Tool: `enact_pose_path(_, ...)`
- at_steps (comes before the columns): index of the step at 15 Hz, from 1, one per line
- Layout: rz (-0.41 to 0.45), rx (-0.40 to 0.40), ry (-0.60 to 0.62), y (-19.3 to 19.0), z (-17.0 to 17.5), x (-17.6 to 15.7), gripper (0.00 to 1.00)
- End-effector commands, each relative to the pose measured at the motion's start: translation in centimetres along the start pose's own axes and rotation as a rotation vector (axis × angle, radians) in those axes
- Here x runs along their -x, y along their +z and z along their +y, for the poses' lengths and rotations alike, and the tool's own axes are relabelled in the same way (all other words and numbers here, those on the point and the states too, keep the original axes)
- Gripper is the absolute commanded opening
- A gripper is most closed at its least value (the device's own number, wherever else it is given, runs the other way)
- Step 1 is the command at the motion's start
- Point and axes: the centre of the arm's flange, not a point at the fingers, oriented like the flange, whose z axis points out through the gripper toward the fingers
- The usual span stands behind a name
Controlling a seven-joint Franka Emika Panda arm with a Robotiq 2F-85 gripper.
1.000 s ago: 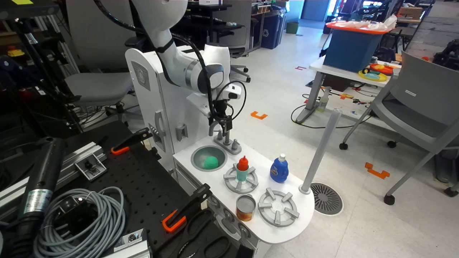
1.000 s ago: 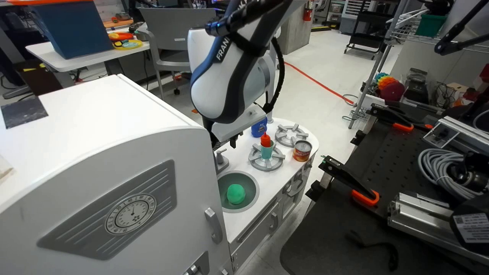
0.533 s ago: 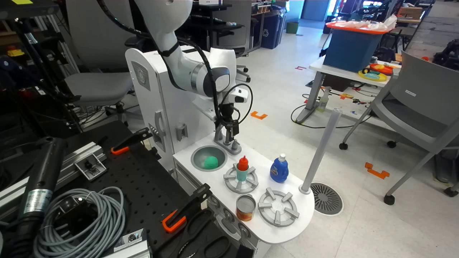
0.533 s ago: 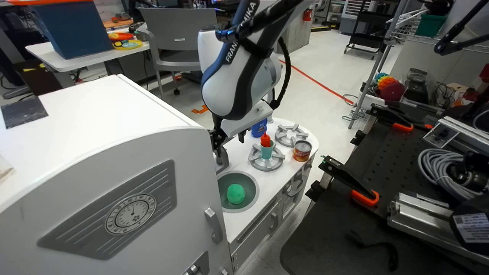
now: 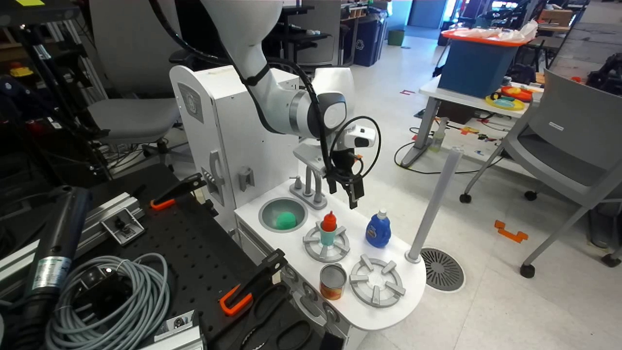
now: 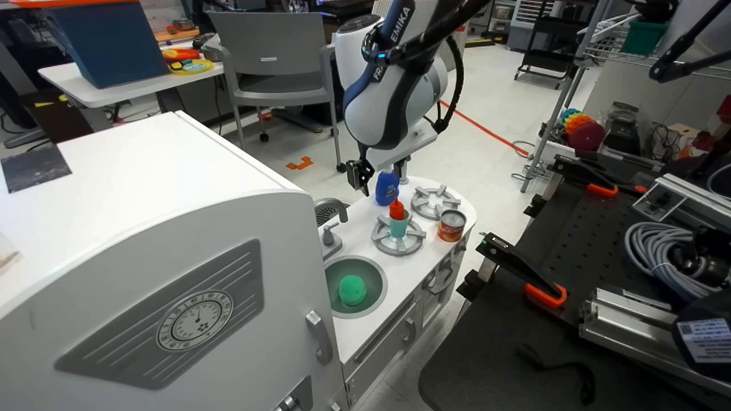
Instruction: Turn the faucet to the right
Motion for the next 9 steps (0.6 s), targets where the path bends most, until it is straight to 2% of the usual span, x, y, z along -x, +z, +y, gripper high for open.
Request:
enact_pose_path(1,-0.042,0.041,0.049,-1.6,2.1,-1.2,1.0)
enact_pose_path(4,-0.228,-0.019,0.027,-5.2,2.0,1.3,1.0)
enact_pose_path(5,-0.14,0.027,0.032,-1.3,1.9,0.0,1.0)
enact_pose_path(7,-0.147,0.015,0.032,-2.4,1.6,-0.1,1.0)
enact_pose_path(9,-0.154,0.019,0.033,-1.7,1.8,0.2,1.0)
